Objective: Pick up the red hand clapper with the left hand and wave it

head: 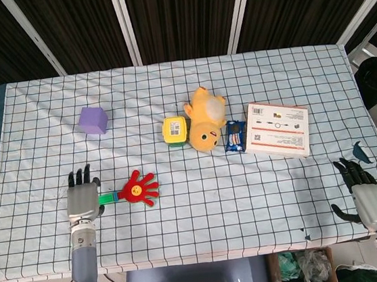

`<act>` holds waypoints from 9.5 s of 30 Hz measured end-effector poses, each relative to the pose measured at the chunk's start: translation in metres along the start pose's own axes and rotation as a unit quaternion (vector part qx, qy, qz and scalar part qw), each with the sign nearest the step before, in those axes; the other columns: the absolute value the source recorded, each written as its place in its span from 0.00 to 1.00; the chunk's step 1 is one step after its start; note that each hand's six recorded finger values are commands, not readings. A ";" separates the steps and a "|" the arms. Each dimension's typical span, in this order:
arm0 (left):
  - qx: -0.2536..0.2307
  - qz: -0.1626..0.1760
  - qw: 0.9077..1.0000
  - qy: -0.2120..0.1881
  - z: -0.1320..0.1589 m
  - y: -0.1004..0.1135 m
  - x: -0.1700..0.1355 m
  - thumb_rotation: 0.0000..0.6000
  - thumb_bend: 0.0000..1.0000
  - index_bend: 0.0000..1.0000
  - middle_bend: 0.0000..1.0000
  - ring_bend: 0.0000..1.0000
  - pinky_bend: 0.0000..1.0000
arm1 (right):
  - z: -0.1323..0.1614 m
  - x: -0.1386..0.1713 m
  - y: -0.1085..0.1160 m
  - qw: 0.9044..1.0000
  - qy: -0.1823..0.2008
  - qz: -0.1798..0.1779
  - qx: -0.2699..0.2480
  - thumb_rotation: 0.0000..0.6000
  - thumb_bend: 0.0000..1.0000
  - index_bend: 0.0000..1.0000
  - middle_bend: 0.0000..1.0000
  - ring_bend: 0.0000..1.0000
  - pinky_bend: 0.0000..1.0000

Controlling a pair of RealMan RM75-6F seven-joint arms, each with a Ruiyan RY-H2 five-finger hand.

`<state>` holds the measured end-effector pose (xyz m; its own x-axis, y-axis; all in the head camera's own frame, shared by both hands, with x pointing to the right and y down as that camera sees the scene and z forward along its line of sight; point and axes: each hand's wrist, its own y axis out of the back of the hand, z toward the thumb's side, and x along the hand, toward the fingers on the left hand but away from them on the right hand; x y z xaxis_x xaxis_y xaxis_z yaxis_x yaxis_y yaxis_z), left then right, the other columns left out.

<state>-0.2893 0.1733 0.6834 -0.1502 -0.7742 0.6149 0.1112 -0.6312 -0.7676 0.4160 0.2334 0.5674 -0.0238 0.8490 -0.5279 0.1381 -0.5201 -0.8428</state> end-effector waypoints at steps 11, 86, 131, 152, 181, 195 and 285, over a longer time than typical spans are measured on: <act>-0.006 -0.025 1.000 0.000 0.025 -0.008 0.004 1.00 0.25 0.39 0.00 0.00 0.00 | -0.001 -0.001 0.001 1.000 -0.002 0.001 -0.005 1.00 0.24 0.00 0.00 0.00 0.15; -0.052 0.051 0.997 -0.036 0.049 0.004 0.009 1.00 0.49 0.66 0.54 0.37 0.42 | -0.002 -0.001 0.001 1.000 -0.011 0.010 -0.024 1.00 0.24 0.00 0.00 0.00 0.15; -0.299 0.196 0.893 -0.272 -0.001 0.089 -0.061 1.00 0.51 0.72 0.71 0.61 0.71 | -0.004 -0.003 0.000 1.000 -0.016 0.009 -0.010 1.00 0.24 0.00 0.00 0.00 0.15; 0.054 0.173 0.981 -0.075 -0.006 0.094 -0.055 1.00 0.51 0.73 0.72 0.62 0.75 | -0.006 -0.002 -0.001 1.000 -0.022 0.014 -0.002 1.00 0.24 0.00 0.00 0.00 0.15; -0.340 0.153 0.907 -0.195 -0.002 0.114 -0.065 1.00 0.51 0.75 0.75 0.65 0.78 | -0.006 -0.002 -0.002 1.000 -0.024 0.016 -0.002 1.00 0.24 0.00 0.00 0.00 0.15; -0.028 0.094 0.995 -0.015 -0.016 0.090 -0.054 1.00 0.51 0.75 0.75 0.65 0.78 | -0.006 -0.002 -0.002 1.000 -0.025 0.017 -0.003 1.00 0.24 0.00 0.00 0.00 0.15; -0.128 0.034 0.967 -0.219 0.015 0.028 -0.022 1.00 0.49 0.70 0.65 0.57 0.71 | -0.009 -0.003 -0.003 0.999 -0.039 0.027 0.001 1.00 0.24 0.00 0.00 0.00 0.15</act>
<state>-0.2681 0.1721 0.6509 0.2854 -0.7944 0.5361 -0.1491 -0.5894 -0.7940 0.4249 0.2332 0.5724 -0.0932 0.8099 -0.5792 0.1401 -0.5652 -0.8129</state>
